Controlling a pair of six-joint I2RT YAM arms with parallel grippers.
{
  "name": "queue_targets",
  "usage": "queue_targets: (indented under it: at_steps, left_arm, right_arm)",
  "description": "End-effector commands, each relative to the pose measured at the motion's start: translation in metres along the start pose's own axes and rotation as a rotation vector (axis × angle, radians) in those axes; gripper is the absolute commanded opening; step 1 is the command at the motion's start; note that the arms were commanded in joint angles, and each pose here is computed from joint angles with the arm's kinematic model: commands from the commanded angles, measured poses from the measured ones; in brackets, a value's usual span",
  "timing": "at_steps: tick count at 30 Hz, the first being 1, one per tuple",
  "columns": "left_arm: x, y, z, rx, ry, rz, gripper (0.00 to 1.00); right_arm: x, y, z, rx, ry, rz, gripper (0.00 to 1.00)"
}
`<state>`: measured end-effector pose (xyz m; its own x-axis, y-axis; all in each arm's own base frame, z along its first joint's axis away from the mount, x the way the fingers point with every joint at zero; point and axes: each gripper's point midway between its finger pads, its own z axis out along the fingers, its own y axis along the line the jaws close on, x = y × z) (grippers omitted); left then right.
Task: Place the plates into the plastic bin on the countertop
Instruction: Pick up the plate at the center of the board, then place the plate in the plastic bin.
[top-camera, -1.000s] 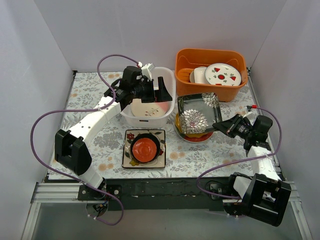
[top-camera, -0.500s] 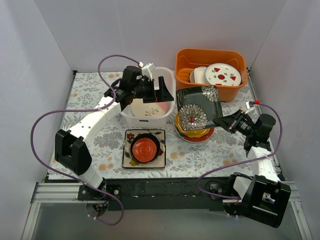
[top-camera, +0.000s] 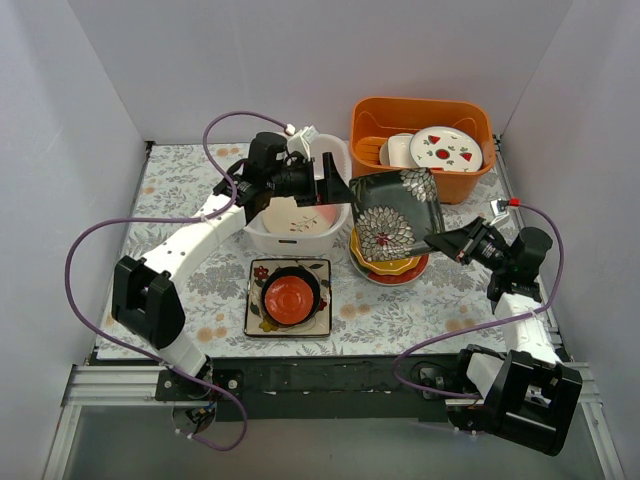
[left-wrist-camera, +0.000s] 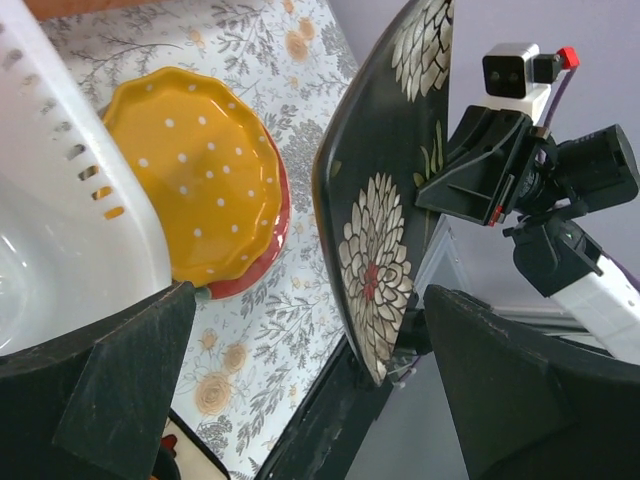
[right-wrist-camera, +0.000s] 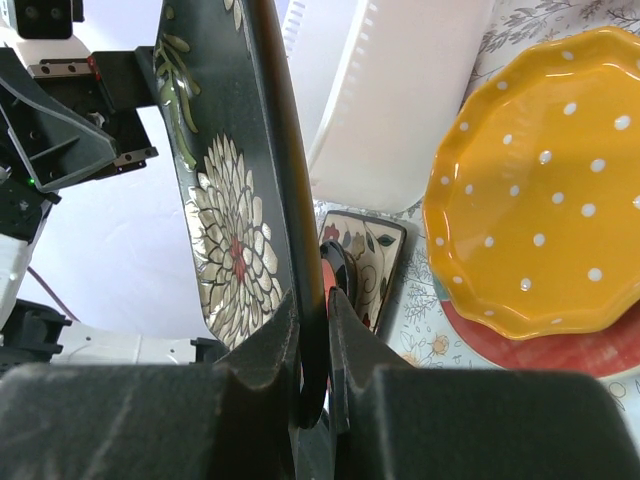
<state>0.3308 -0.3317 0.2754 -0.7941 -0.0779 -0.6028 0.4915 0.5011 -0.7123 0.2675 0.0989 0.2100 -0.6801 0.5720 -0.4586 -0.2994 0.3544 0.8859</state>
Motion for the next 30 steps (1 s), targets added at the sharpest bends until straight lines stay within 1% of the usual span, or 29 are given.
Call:
queue_targets:
  at_steps: [1, 5, 12, 14, 18, 19, 22, 23, 25, 26, 29, 30]
  left_arm:
    - [0.005, -0.020, 0.004, 0.069, 0.016, 0.017, 0.98]
    - [0.007, -0.024, 0.009, 0.079, 0.026, 0.018, 0.97]
    - [0.014, -0.032, 0.018, 0.102, 0.049, 0.027, 0.92]
    - [0.015, -0.032, 0.019, 0.103, 0.052, 0.029, 0.89]
    - [0.018, -0.034, 0.019, 0.109, 0.059, 0.033, 0.81]
    - [0.019, -0.033, 0.020, 0.108, 0.062, 0.032, 0.75]
    - [0.020, -0.034, 0.019, 0.112, 0.062, 0.036, 0.68]
    - [0.019, -0.034, 0.019, 0.111, 0.061, 0.037, 0.64]
    - [0.020, -0.034, 0.018, 0.113, 0.063, 0.038, 0.54]
    - [0.020, -0.033, 0.019, 0.112, 0.064, 0.039, 0.39]
    - [0.020, -0.034, 0.018, 0.113, 0.063, 0.039, 0.15]
    - [0.020, -0.032, 0.019, 0.107, 0.061, 0.037, 0.03]
  right_arm:
    - [-0.008, 0.039, 0.000, -0.113, 0.008, -0.143, 0.01]
    - [-0.008, 0.045, 0.004, -0.127, 0.014, -0.150, 0.01]
    - [0.003, 0.054, 0.018, -0.156, 0.051, -0.150, 0.01]
    - [0.008, 0.057, 0.023, -0.164, 0.062, -0.148, 0.01]
    - [0.012, 0.059, 0.028, -0.171, 0.073, -0.144, 0.01]
    - [0.013, 0.059, 0.030, -0.173, 0.077, -0.143, 0.01]
    - [0.014, 0.059, 0.031, -0.175, 0.080, -0.143, 0.01]
    - [0.014, 0.059, 0.031, -0.173, 0.079, -0.142, 0.01]
    - [0.015, 0.059, 0.032, -0.174, 0.082, -0.140, 0.01]
    - [0.015, 0.059, 0.032, -0.174, 0.082, -0.140, 0.01]
    - [0.015, 0.058, 0.032, -0.174, 0.086, -0.138, 0.01]
    - [0.016, 0.058, 0.033, -0.174, 0.086, -0.138, 0.01]
